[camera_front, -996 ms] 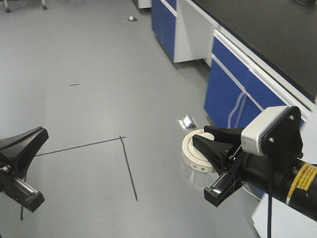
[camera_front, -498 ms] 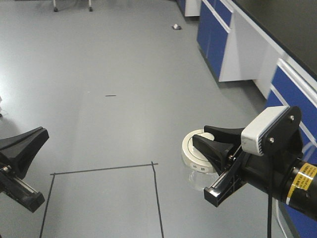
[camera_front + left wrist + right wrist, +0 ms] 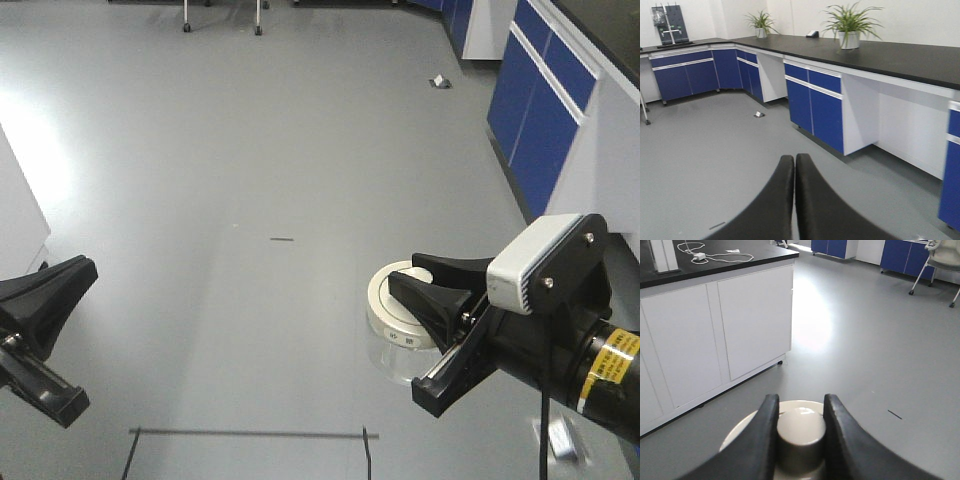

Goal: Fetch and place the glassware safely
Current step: 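Hold the jar in the right gripper while the base turns away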

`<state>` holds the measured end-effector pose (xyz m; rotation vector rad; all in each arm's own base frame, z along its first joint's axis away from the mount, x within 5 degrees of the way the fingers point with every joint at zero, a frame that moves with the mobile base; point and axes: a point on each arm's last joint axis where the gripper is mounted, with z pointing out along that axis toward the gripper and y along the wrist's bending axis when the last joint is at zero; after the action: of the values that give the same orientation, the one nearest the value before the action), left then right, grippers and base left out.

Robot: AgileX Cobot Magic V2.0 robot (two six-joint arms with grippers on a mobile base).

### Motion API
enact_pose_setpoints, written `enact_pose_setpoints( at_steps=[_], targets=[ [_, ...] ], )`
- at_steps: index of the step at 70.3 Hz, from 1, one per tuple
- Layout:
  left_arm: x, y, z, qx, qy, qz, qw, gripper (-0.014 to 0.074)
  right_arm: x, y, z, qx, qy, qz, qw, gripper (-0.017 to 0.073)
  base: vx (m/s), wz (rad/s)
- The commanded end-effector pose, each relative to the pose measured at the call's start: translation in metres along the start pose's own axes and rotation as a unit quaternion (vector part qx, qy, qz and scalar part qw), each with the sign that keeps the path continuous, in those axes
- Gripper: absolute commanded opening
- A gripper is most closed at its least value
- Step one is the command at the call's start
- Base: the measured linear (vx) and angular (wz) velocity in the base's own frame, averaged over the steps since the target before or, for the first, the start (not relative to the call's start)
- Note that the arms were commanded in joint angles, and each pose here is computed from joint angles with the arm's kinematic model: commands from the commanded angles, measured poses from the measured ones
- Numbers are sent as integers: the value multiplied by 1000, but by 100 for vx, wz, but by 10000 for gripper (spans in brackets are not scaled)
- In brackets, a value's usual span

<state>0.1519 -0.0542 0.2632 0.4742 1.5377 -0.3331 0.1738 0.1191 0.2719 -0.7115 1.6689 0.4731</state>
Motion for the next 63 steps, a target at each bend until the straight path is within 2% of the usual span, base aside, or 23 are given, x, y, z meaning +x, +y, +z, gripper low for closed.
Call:
enact_pose_setpoints(
  at_steps=[1, 63],
  targets=[
    [-15, -1, 1, 12, -45, -12, 999, -7, -20, 3, -4, -17, -59, 1, 998, -3, 66, 13],
    [-14, -1, 2, 11, -43, -12, 999, -7, -20, 2, -4, -16, -58, 1, 998, -3, 68, 2]
  ],
)
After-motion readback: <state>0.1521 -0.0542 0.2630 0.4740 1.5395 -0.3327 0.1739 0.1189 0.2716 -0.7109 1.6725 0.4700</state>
